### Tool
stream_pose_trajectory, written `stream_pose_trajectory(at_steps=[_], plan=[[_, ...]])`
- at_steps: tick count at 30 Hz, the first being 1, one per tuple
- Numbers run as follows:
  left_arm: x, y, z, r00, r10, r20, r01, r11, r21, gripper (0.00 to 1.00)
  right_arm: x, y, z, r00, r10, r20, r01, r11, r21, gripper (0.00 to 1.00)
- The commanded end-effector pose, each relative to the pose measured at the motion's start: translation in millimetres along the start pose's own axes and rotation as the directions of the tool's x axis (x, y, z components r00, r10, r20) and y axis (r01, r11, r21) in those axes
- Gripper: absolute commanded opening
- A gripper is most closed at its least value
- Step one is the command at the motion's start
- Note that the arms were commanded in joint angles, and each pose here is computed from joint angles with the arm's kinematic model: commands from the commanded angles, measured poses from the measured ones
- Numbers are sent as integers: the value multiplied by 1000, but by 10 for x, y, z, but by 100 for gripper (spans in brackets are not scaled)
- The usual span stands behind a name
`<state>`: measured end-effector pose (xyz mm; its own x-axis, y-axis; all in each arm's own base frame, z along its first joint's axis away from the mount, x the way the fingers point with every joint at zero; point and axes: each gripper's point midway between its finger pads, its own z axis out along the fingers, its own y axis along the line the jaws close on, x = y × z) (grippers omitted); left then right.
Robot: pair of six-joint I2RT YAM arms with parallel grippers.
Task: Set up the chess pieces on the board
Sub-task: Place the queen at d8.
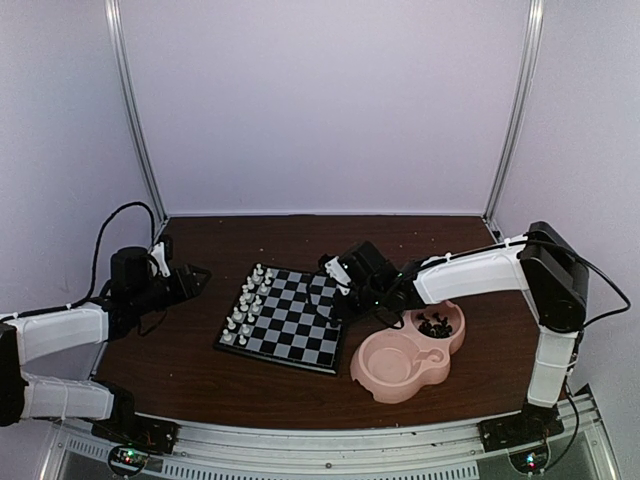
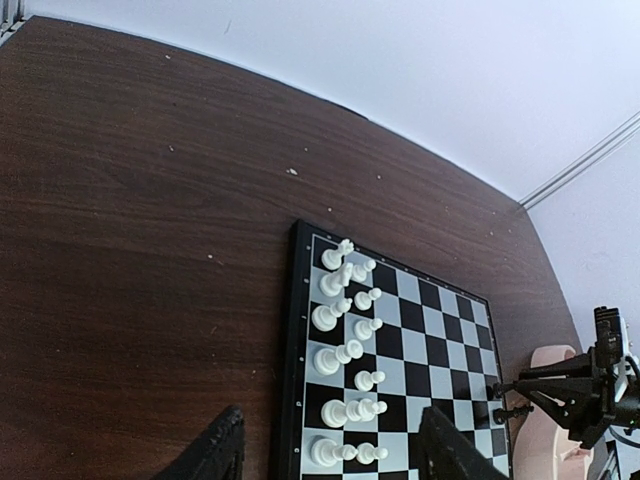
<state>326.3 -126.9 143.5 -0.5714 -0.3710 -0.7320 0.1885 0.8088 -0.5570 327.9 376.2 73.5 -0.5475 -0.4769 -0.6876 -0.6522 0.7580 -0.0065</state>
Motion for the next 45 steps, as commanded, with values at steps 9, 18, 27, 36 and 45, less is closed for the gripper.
stream_pose_trajectory(at_steps=[9,18,27,36,45], plan=[[-190,-146,-21,998,36,49,-38,999,34,59,-40,-19,33,1000,-12,-11,12,1000,22,15],[-186,-141,-21,998,38,49,-39,999,32,59,-52,-34,25,1000,-13,-9,13,999,31,22],[-193,-146,-24,998,38,50,-40,999,33,60,-98,-69,-37,1000,-3,6,3,999,45,30],[-191,-137,-24,998,42,50,-44,999,27,60,-281,-222,-438,994,15,105,-25,994,102,37],[-174,-113,-22,998,44,49,-45,999,18,60,-48,-759,-890,977,119,174,-174,922,345,36]])
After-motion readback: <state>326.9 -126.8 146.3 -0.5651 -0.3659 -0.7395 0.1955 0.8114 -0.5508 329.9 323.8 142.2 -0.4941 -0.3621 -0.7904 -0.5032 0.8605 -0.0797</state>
